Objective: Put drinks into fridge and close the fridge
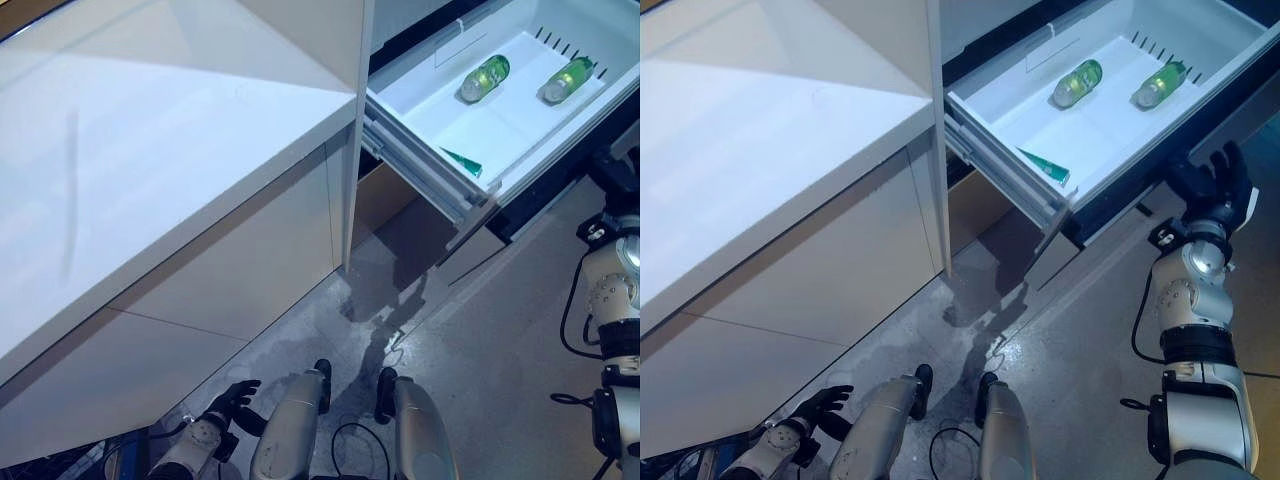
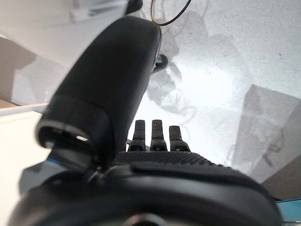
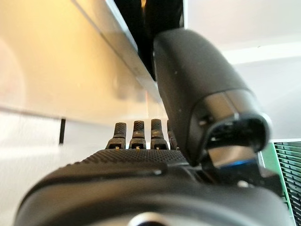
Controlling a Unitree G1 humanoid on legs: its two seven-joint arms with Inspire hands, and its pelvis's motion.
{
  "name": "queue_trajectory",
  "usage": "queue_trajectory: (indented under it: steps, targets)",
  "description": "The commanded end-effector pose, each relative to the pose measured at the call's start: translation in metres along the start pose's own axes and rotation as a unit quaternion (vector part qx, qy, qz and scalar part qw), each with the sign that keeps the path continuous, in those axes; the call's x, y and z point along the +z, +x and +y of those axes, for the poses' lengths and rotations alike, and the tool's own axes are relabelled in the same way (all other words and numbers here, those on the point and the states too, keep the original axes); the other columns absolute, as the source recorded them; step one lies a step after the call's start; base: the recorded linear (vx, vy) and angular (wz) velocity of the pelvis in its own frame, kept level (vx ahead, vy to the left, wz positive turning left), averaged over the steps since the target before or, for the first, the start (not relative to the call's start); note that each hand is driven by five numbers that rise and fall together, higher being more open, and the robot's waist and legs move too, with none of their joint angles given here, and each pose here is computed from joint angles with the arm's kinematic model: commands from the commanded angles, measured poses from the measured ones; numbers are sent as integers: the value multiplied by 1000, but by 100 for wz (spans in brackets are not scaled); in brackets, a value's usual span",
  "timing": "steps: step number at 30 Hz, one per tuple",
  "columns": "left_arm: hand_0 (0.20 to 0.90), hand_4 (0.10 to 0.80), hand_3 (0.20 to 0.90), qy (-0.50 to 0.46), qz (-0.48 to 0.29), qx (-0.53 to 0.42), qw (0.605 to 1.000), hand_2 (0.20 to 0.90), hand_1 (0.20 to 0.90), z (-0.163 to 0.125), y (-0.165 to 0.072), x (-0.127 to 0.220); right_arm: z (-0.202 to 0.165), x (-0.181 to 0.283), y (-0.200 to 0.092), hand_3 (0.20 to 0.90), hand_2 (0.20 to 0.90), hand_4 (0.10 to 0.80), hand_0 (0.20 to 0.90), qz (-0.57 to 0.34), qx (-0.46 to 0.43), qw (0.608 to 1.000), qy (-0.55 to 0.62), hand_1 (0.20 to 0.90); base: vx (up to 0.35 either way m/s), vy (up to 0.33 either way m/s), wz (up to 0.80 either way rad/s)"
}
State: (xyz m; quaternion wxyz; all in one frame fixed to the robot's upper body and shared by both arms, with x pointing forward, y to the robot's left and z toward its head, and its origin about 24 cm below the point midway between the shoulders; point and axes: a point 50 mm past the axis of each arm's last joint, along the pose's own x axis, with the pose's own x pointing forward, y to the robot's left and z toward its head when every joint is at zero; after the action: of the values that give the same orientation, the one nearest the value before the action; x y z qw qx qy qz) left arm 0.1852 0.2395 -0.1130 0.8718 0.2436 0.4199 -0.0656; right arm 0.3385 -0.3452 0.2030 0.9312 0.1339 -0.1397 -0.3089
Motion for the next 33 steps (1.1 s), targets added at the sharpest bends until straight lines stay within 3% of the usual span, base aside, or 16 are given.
queue_trajectory:
  steps: [1,14,22,33]
  targets:
    - [900,800,900,-24,-31,19,999,900,900,1,-4,3,45,49,3,900,900,800,900,-108,113,987,-27,900,-32,75,3]
    - [900,800,900,-28,-49,6,998,900,900,-2,-4,9,117,83,-11,900,900,800,900,-182,260,947,-52,900,29,45,2]
    - [900,800,900,-17,-54,2,998,900,900,1,-8,2,121,97,-1,900,900,800,900,-188,227,953,-66,900,39,15,20]
    - [900,800,900,1,1,4,1000,900,900,2,-14,-32,114,96,8,900,900,800,900,-178,181,965,-69,900,61,26,19]
